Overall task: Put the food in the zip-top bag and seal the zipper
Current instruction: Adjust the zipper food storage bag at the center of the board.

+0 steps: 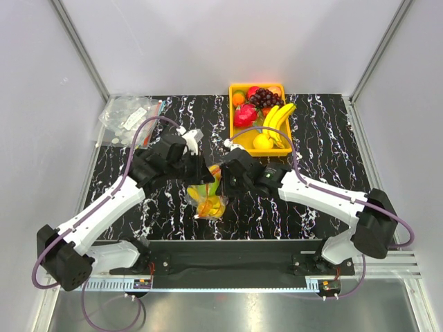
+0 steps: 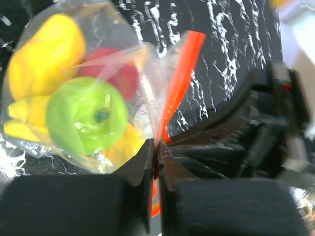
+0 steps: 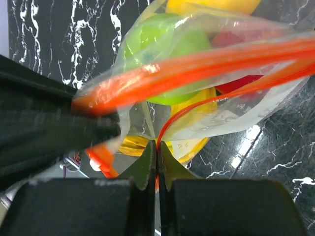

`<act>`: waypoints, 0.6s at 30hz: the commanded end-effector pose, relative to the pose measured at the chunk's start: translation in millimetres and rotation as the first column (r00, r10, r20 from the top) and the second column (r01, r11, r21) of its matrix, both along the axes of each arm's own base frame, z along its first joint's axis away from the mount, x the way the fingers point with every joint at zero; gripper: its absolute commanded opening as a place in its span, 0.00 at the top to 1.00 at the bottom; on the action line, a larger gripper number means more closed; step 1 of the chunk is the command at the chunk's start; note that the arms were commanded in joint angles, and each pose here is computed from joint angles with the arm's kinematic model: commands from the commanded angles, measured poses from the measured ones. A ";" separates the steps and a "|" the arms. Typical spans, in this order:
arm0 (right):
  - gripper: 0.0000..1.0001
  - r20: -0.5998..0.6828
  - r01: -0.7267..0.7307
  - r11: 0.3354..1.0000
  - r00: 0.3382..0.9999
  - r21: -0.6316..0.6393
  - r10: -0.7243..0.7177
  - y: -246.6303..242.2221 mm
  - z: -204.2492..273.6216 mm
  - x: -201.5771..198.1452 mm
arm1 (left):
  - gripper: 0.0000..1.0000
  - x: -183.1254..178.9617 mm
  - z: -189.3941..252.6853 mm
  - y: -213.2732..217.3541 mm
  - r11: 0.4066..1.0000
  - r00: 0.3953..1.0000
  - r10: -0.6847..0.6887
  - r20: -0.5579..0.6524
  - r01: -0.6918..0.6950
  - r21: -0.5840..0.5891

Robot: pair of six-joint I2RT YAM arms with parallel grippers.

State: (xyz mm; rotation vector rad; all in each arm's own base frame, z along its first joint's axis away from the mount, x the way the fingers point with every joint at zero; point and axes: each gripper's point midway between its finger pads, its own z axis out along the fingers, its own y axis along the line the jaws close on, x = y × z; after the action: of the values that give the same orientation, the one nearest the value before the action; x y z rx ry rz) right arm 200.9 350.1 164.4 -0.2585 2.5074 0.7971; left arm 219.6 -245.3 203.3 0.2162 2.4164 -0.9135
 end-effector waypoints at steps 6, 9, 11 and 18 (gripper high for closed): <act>1.00 0.061 0.071 0.995 0.995 0.075 -0.076 -4.6 24.3 8.1 | 0.31 -8.0 52.1 8.8 0.997 0.983 -0.075 0.170 0.074 0.010; 1.00 0.056 0.134 0.989 0.989 0.064 -0.137 -18.9 19.0 19.4 | 0.17 -19.2 48.0 26.6 0.996 0.977 -0.080 0.197 0.069 0.060; 1.00 0.048 0.187 0.980 0.981 0.069 -0.190 -33.5 15.7 32.8 | 0.13 -28.1 47.0 33.8 0.994 0.969 -0.103 0.224 0.089 0.070; 1.00 0.038 0.247 0.962 0.967 0.118 -0.253 -56.3 26.4 56.4 | 0.01 -49.9 32.6 22.9 0.968 0.878 -0.234 0.417 0.251 0.015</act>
State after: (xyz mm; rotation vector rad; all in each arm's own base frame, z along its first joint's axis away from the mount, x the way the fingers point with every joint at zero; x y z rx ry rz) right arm 246.9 290.3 157.6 0.0531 2.4741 0.7262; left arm 171.4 -208.3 233.0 0.5259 2.1568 -0.8620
